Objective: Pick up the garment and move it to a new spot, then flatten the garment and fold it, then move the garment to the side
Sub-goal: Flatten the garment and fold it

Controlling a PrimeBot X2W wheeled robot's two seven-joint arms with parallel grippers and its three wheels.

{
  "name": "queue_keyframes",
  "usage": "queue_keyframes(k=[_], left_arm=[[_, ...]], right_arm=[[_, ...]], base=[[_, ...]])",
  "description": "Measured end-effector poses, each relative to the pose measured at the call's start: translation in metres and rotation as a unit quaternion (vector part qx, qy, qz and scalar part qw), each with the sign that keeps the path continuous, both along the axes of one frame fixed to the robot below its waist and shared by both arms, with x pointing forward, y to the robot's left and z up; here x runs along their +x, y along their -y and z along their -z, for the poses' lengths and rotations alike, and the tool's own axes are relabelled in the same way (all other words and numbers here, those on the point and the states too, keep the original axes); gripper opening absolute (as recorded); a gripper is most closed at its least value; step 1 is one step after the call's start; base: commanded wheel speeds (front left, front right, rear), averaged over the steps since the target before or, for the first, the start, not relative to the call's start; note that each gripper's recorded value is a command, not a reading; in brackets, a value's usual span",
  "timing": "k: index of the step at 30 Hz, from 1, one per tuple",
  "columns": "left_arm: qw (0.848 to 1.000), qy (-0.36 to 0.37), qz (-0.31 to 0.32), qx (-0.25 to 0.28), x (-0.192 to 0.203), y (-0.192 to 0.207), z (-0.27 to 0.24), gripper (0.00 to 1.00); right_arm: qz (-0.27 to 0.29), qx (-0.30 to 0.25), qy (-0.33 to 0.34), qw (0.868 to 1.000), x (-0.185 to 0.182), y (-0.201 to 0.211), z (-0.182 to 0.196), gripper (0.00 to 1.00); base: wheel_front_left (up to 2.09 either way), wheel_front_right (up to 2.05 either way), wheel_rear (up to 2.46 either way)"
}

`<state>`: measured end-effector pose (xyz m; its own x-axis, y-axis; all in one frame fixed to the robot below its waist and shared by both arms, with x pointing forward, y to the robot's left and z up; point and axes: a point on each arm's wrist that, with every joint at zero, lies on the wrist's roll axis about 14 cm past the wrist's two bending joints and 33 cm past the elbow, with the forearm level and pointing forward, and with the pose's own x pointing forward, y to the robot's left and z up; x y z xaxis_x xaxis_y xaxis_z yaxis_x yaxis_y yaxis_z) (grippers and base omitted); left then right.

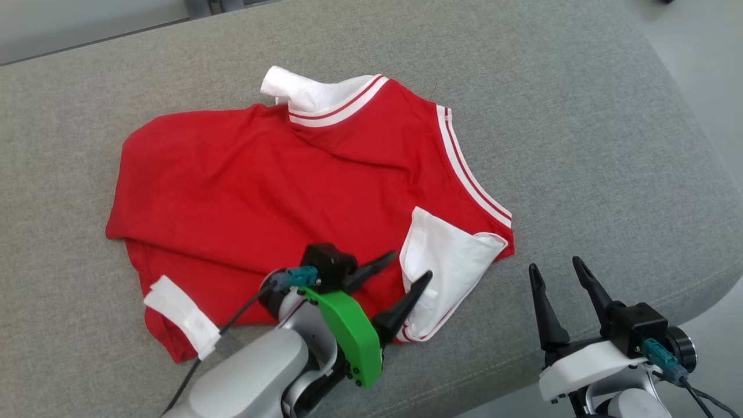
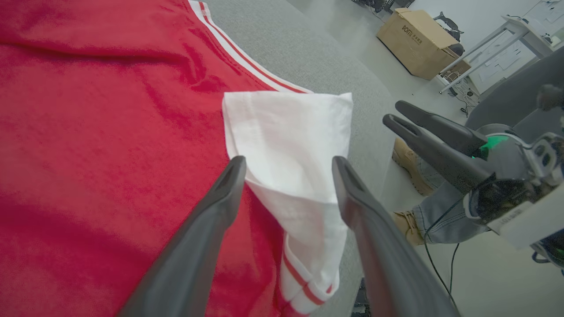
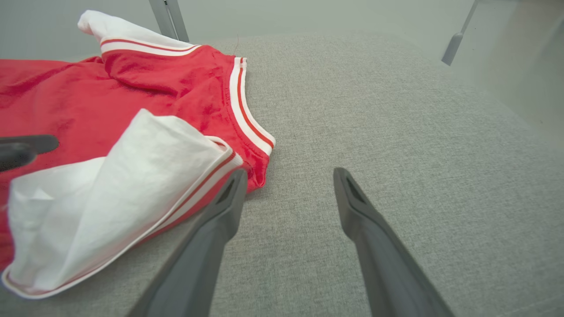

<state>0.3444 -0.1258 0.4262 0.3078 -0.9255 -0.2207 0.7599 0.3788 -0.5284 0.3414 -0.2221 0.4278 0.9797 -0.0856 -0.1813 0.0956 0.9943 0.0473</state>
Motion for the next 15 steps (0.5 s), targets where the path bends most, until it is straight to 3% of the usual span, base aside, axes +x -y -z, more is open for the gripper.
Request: queue_keyframes(k=[4,8,15], left_arm=[[1.0,0.018,-0.014,-0.008,0.025,0.002,-0.017,1.0],[1.0,0.015,-0.014,0.017,0.037,0.004,-0.012,1.0],[0.999,-0.017,0.009,0.05,0.035,0.018,0.007,1.0]], right_arm=[[-0.002,0.001,0.001,1.0,0.002,-0.001,0.0,1.0],[-0.003,0.0,0.001,1.0,0.002,-0.002,-0.001,1.0],[0.007,0.0,-0.002,1.0,-0.004,0.003,-0.001,1.0]], base=[[0.0,0.0,0.0],[0.0,0.0,0.0],[0.0,0.0,0.0]])
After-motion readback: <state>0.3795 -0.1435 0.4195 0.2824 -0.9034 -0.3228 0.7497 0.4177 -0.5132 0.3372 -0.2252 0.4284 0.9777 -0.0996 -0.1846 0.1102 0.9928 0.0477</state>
